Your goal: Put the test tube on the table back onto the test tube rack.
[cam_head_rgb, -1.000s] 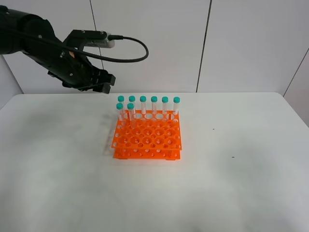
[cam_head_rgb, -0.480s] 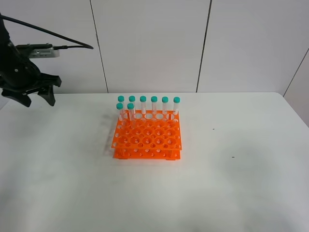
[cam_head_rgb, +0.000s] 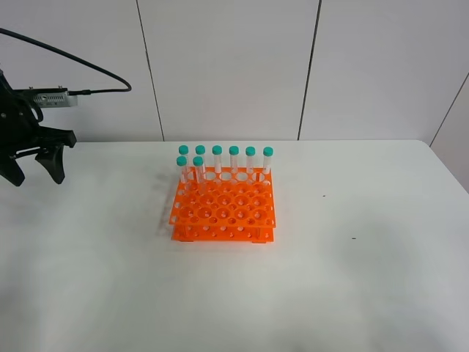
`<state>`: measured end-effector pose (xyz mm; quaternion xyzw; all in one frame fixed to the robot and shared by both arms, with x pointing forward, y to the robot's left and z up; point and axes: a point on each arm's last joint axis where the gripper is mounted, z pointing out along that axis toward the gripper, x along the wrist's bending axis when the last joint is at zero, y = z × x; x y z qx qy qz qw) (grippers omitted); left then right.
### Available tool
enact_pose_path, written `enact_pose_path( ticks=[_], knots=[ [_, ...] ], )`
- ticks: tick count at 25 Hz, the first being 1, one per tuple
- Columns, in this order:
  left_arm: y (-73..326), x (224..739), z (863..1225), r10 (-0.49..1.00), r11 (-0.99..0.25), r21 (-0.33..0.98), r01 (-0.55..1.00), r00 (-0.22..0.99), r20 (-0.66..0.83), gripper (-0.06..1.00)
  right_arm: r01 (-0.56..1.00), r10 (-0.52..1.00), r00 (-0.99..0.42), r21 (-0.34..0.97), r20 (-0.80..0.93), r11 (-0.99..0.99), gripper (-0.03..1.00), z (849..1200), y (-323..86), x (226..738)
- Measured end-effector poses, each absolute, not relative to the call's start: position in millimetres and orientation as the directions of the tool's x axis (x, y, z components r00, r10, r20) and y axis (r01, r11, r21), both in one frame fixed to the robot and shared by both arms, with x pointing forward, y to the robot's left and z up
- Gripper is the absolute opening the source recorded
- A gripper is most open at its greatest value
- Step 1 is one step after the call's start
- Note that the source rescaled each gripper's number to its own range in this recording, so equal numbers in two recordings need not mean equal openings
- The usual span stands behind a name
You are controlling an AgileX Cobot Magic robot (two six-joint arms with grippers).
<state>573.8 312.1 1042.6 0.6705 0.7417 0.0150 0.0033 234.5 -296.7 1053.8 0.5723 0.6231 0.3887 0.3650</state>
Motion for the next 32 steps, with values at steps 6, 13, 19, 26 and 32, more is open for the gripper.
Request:
enact_pose_path(
  ticks=[6, 13, 19, 26, 32],
  knots=[
    [310.7, 519.9, 1045.2, 0.996, 0.086, -0.006, 0.996, -0.086, 0.017, 1.00, 0.429, 0.997, -0.079, 0.902, -0.010, 0.043, 1.00, 1053.8, -296.7, 234.5],
    [308.2, 429.7, 1057.9, 0.997, 0.074, 0.066, 0.995, -0.075, 0.014, 1.00, 0.429, 0.997, -0.079, 0.902, -0.010, 0.043, 1.00, 1053.8, -296.7, 234.5],
    [306.1, 354.8, 1038.5, 0.997, 0.077, 0.145, 0.986, -0.079, 0.010, 1.00, 0.429, 0.997, -0.079, 0.902, -0.010, 0.043, 1.00, 1053.8, -296.7, 234.5],
    [304.5, 298.6, 1026.9, 0.997, 0.073, 0.423, 0.903, -0.077, -0.006, 1.00, 0.429, 0.997, -0.079, 0.902, -0.010, 0.043, 1.00, 1053.8, -296.7, 234.5],
    [303.8, 273.4, 1034.8, 0.997, 0.063, 0.594, 0.802, -0.070, -0.011, 1.00, 0.429, 0.997, -0.079, 0.902, -0.010, 0.043, 1.00, 1053.8, -296.7, 234.5]
  ],
)
